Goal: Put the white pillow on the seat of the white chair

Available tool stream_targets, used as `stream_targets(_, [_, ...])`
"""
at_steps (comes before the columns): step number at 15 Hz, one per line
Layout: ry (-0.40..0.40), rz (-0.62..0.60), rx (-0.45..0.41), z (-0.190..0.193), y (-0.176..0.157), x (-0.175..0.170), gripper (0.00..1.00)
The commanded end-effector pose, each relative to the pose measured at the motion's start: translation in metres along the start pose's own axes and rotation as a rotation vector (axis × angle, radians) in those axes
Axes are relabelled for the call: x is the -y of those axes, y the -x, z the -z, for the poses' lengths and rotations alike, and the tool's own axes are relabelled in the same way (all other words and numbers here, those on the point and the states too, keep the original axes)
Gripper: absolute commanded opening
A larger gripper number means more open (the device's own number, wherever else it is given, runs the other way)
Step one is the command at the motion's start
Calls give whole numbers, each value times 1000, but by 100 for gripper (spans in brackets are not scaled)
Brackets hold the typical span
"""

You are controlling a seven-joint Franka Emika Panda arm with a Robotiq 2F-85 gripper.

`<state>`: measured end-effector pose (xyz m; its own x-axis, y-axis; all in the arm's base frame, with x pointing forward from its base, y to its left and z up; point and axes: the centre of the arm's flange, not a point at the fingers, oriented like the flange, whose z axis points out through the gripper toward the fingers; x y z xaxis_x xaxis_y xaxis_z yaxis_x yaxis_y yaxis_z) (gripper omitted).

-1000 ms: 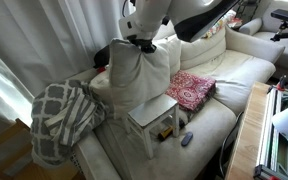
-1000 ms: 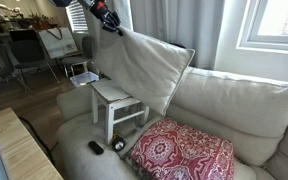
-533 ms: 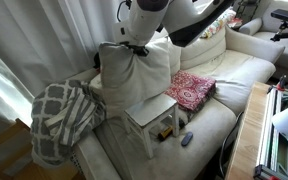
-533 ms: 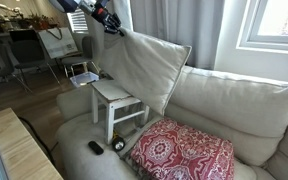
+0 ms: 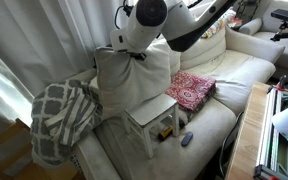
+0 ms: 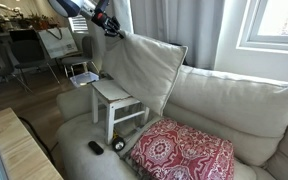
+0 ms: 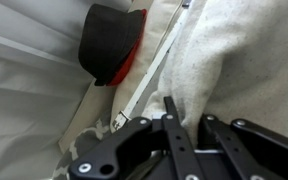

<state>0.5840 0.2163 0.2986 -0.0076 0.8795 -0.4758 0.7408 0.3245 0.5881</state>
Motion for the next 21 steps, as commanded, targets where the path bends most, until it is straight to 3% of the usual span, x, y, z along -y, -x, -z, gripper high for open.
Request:
stream_targets(1, [14,55,-4,1,-8,-2,4])
stream_targets(3, [4,94,-13,0,-12,2,8])
stream_targets(4, [-1,105,-17,-1,-13,3,18])
stream_targets(5, [-7,107,-23,-2,-13,3,41])
stream_targets(6, [-19,99,-33,-1,-13,3,42])
stream_targets(14, [-25,79,-81,6,-3,-9,99])
stream_targets(17, [-52,51,-85,12,8,-17,100])
stream_targets(21, [-193,-79,-183,26,49,-36,100])
